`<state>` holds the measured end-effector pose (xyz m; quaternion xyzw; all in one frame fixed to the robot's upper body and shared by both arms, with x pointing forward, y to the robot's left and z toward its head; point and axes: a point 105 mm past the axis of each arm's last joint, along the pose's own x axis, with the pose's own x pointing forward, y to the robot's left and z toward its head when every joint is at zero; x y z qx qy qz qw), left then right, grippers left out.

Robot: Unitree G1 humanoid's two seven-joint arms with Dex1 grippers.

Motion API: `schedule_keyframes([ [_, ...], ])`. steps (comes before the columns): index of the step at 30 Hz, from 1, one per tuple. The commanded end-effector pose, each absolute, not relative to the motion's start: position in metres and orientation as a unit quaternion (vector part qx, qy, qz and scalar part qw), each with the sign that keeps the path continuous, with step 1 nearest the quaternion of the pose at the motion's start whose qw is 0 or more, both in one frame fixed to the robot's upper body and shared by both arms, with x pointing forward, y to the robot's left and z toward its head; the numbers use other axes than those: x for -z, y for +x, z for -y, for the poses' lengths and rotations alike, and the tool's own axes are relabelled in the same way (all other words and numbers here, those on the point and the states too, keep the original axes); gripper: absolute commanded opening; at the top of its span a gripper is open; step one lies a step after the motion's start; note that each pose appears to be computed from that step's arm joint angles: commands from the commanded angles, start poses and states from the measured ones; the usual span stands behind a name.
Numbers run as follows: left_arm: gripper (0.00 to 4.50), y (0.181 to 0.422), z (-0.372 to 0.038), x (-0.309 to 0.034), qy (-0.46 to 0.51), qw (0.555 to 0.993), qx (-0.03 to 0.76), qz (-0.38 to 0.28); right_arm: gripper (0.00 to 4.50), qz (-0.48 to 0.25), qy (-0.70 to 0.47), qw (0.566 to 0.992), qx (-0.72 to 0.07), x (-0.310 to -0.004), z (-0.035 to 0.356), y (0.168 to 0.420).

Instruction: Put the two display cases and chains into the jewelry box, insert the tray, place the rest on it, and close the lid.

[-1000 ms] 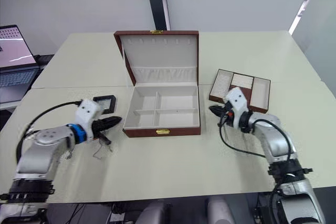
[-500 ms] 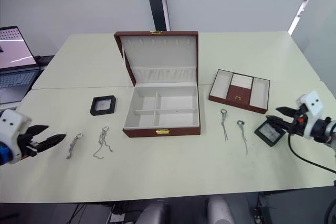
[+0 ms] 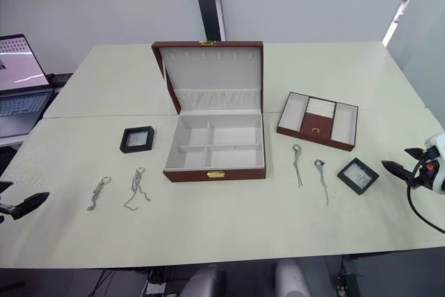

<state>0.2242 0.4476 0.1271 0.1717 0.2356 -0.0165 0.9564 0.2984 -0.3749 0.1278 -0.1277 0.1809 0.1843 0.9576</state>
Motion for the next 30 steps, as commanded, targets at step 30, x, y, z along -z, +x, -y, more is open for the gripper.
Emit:
schedule_keyframes([
  [30,4.50,0.227,-0.386,-0.130,0.071,0.992,0.039,-0.096,4.42,-0.012,-0.086,0.861,-0.502,-0.206,0.204,0.292],
])
